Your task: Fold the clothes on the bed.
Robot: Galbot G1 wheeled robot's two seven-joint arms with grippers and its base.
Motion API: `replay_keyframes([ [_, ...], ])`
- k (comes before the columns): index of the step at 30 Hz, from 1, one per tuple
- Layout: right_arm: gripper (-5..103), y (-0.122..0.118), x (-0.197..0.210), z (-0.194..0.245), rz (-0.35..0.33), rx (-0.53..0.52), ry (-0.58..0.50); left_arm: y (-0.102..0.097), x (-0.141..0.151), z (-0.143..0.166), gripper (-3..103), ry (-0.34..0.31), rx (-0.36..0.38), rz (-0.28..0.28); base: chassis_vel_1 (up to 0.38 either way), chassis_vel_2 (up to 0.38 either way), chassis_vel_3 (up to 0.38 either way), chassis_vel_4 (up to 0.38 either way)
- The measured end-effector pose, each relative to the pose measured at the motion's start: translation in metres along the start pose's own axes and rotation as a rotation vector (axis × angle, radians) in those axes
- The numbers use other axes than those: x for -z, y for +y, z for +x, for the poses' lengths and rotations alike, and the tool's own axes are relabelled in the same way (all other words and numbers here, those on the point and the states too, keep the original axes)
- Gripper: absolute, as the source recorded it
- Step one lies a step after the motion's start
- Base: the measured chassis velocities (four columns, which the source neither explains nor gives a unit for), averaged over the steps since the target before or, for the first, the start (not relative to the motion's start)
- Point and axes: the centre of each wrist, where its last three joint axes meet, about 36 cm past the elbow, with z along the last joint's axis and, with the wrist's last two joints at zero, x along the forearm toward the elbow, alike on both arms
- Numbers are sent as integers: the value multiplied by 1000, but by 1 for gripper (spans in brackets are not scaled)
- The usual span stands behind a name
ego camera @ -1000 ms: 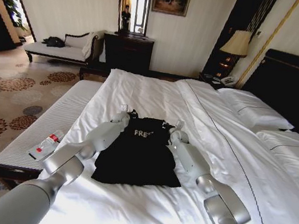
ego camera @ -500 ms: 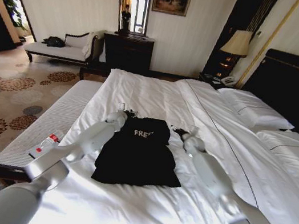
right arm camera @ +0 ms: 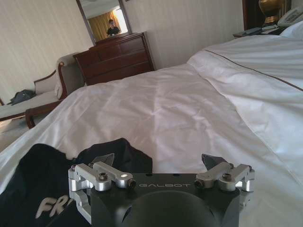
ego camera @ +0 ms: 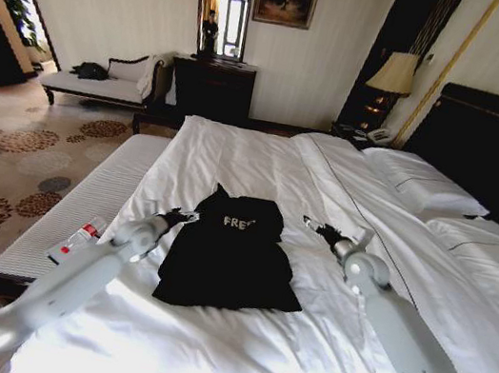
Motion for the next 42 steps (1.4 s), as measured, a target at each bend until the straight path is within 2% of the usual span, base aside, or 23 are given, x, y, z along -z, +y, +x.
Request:
replay_keyframes([
  [2,100,3,-2,14,7,15,-1,3,-8,27,100,8,-10,4,0,0,0,0],
  [9,101,1,-11,38,14,24,-3,0,-18,59,100,13,-26,14,0,0,0,0],
  [12,97,2,-18,52,14,29,4,-1,-20,73,100,9,-27,30,0,0,0,0],
  [13,96,3,-22,59,15,32,7,0,-20,79,103,7,-26,39,0,0,0,0],
  [15,100,4,-29,73,9,33,18,0,-24,95,98,8,-21,62,0,0,0,0],
  [23,100,4,-40,108,-5,38,24,-8,-41,123,102,35,-30,110,0,0,0,0],
  [27,100,4,-45,124,-10,40,23,-15,-43,133,99,44,-45,138,0,0,0,0],
  [31,100,3,-51,139,-36,42,37,-22,-43,140,99,57,-58,171,0,0,0,0],
  [34,100,2,-58,154,-101,45,89,-28,-44,148,98,75,-62,223,0,0,0,0],
  [36,100,1,-59,156,-109,45,96,-28,-44,150,98,76,-61,230,0,0,0,0],
  [37,100,1,-61,161,-135,45,115,-28,-45,154,98,77,-59,250,0,0,0,0],
  [42,100,3,-70,174,-176,62,170,-30,-47,168,92,94,-53,315,0,0,0,0],
])
